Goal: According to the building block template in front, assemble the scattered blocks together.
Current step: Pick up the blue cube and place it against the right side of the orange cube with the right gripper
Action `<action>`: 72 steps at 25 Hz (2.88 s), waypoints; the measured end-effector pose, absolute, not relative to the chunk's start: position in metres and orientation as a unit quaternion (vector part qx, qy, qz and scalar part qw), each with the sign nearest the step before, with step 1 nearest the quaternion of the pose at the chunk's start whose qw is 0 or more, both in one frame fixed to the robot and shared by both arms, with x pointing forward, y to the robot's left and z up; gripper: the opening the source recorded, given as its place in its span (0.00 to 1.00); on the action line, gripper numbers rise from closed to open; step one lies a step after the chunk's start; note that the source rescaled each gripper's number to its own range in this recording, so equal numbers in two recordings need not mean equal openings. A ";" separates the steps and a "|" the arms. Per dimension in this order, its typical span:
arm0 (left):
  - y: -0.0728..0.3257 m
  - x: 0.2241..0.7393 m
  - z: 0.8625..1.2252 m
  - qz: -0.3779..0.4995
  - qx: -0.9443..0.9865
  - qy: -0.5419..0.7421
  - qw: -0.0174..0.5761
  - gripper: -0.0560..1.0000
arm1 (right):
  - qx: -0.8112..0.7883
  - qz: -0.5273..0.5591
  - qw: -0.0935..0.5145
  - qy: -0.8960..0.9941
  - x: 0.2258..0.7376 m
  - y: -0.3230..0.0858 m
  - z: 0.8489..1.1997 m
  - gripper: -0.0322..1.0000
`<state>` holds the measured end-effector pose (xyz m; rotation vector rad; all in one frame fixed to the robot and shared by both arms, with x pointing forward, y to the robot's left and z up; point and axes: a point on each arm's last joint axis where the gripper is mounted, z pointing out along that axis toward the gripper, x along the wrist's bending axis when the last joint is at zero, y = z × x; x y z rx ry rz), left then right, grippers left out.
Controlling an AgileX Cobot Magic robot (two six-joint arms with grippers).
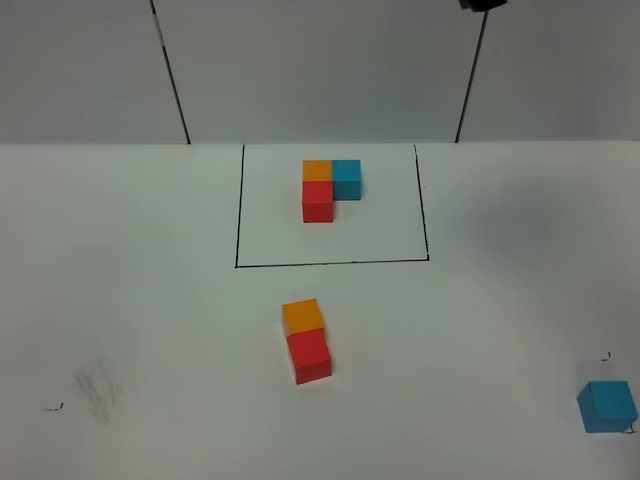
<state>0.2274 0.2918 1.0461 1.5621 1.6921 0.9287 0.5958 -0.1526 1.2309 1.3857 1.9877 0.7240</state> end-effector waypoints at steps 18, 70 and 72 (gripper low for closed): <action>0.292 0.227 1.046 0.354 0.595 0.645 0.323 0.63 | 0.572 0.089 0.238 0.780 0.510 -0.236 1.144 0.75; 0.292 0.227 1.046 0.354 0.595 0.645 0.324 0.63 | 0.694 0.090 0.181 0.691 0.443 -0.274 1.036 0.59; 0.292 0.227 1.046 0.354 0.595 0.645 0.324 0.63 | 0.690 0.104 0.177 0.694 0.445 -0.271 1.037 0.59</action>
